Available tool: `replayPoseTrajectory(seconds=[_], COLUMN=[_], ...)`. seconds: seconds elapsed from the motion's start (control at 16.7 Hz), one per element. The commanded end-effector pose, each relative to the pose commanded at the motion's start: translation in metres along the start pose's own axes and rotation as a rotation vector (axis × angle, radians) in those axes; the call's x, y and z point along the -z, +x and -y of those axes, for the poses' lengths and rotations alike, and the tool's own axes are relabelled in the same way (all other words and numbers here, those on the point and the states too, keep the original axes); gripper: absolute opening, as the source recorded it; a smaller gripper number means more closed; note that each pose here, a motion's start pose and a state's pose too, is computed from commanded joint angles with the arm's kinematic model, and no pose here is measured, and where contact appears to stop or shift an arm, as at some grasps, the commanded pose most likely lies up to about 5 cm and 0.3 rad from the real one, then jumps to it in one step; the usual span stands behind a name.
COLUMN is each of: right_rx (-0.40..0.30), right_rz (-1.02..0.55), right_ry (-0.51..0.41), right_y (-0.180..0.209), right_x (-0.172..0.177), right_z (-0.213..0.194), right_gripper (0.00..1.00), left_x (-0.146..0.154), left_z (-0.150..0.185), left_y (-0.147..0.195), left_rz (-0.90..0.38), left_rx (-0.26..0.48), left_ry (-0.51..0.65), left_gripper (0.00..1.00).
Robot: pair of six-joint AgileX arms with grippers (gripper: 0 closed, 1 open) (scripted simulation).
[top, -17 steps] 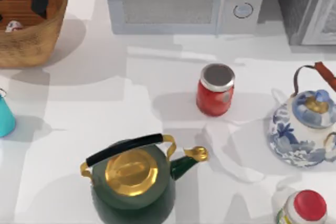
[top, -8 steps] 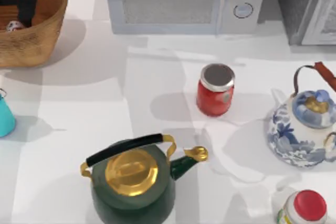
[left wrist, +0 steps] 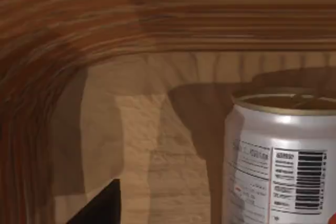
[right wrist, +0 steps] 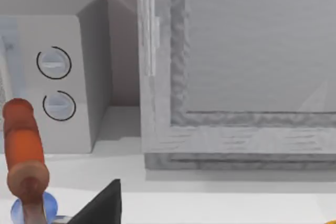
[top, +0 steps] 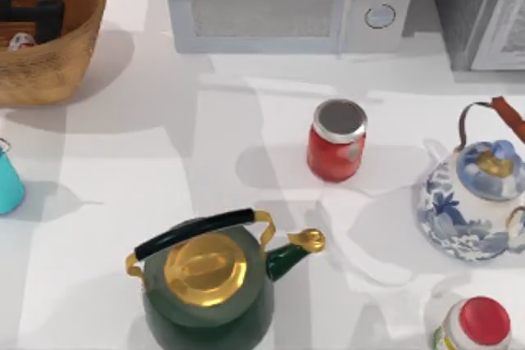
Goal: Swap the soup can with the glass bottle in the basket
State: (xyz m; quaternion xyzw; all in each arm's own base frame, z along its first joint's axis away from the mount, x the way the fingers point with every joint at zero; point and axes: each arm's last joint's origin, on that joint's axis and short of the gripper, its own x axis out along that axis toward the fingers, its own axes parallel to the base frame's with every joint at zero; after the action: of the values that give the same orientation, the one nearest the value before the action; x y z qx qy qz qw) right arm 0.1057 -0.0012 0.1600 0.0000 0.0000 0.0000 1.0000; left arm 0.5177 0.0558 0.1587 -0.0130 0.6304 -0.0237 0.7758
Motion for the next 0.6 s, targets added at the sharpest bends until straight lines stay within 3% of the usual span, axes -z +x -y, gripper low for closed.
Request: replayPoseTrajectory(seconds=[0.18, 0.42, 0.6], right_rx=[0.0, 0.0, 0.0], right_rz=[0.0, 0.0, 0.0], right_ry=[0.0, 0.0, 0.0], right_y=[0.0, 0.0, 0.0], right_x=[0.0, 0.0, 0.0], right_z=[0.0, 0.0, 0.0], right_gripper=[1.0, 1.0, 1.0], left_x=[0.001, 0.001, 0.001], left_z=[0.0, 0.0, 0.0], left_y=[0.025, 0.027, 0.027], left_rz=[-0.001, -0.002, -0.002], left_rx=[0.0, 0.0, 0.0], left_ry=[0.0, 0.0, 0.0], left_gripper=[1.0, 1.0, 0.77])
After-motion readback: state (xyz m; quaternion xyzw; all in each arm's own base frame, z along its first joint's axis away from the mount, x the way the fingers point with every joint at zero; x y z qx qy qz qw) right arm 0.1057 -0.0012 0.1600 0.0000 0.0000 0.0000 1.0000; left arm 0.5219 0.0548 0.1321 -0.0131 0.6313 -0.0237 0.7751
